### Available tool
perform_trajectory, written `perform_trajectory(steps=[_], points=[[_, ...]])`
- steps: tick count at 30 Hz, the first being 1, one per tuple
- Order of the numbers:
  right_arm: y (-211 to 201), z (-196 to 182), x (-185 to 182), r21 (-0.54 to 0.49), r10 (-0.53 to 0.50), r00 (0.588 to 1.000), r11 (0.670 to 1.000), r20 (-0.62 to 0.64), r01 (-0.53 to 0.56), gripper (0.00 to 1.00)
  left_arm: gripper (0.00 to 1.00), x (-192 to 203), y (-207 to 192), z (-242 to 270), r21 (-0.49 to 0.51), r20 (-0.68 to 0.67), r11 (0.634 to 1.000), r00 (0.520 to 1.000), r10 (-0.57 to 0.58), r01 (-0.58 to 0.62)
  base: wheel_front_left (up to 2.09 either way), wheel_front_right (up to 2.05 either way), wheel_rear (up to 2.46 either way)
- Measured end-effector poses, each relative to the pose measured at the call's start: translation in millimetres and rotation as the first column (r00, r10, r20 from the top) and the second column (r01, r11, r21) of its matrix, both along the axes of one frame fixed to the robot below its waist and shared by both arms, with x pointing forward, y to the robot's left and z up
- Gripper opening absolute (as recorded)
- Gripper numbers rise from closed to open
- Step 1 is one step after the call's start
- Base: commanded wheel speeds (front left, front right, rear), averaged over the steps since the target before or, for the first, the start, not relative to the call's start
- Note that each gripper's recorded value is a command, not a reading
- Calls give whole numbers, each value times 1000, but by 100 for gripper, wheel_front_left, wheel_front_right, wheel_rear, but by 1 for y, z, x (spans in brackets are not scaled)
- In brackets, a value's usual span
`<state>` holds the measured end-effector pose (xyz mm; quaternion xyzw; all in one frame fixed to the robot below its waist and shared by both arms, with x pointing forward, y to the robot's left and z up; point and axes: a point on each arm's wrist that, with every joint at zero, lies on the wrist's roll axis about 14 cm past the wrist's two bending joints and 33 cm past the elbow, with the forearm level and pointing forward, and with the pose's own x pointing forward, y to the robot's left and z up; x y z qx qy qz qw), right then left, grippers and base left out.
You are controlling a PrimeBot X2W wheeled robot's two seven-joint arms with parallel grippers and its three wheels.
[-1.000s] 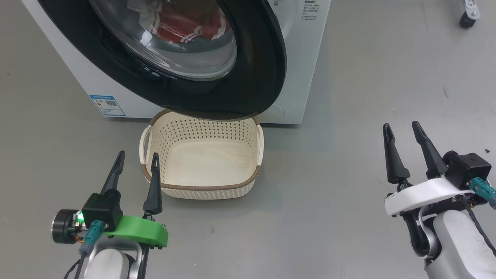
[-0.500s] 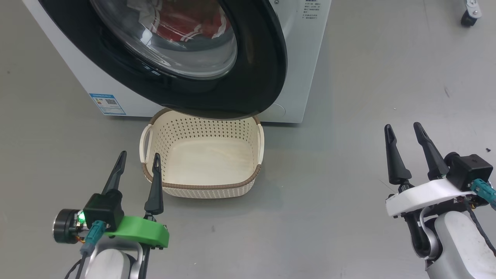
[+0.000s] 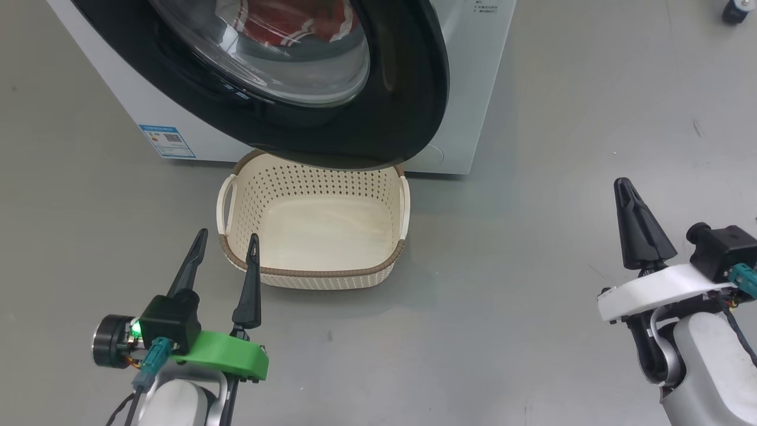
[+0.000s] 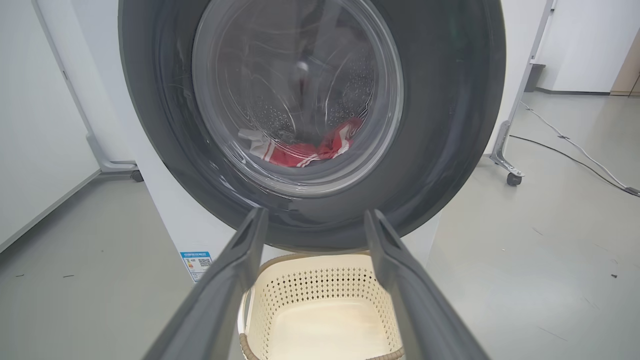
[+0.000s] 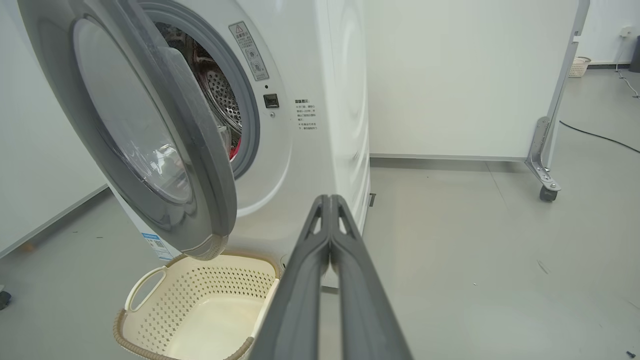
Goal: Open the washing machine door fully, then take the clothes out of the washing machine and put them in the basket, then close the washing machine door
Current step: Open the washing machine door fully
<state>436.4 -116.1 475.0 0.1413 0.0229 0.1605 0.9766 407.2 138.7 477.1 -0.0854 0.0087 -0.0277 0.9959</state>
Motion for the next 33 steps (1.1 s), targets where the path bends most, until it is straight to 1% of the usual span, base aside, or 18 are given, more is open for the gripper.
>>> perform_trajectory(steps=[3, 7, 14, 17, 20, 25, 30, 33], points=[[2, 8, 11, 6, 7, 1000, 1000, 26, -8, 0, 100, 1, 1, -4, 0, -10, 1000, 1000, 2, -2, 0, 0, 0], [8, 14, 27, 28, 25, 999, 999, 24, -25, 0, 100, 2, 2, -10, -2, -26, 1000, 1000, 6, -6, 0, 0, 0], [7, 28, 65, 171, 14, 1000, 985, -13, -12, 0, 100, 6, -1, -20, -12, -54, 1000, 999, -3, 3, 0, 0, 0], [8, 31, 81, 276, 18, 998, 961, -58, -2, 0, 100, 12, 1, -19, -18, -48, 1000, 999, 1, -2, 0, 0, 0], [11, 36, 97, 343, 41, 996, 939, -84, -10, 0, 100, 15, 0, -22, -22, -55, 1000, 998, -2, 1, 0, 0, 0], [22, 49, 122, 417, 99, 990, 907, -96, -50, 0, 100, 18, 4, -28, -25, -72, 1000, 997, 7, -9, 0, 0, 0], [36, 48, 140, 492, 173, 975, 867, -142, -83, 0, 100, 21, 7, -33, -24, -83, 1000, 996, 16, -18, 0, 0, 0], [49, 47, 148, 562, 235, 956, 821, -175, -99, 0, 100, 24, 7, -35, -24, -88, 1000, 996, 14, -16, 0, 0, 0]])
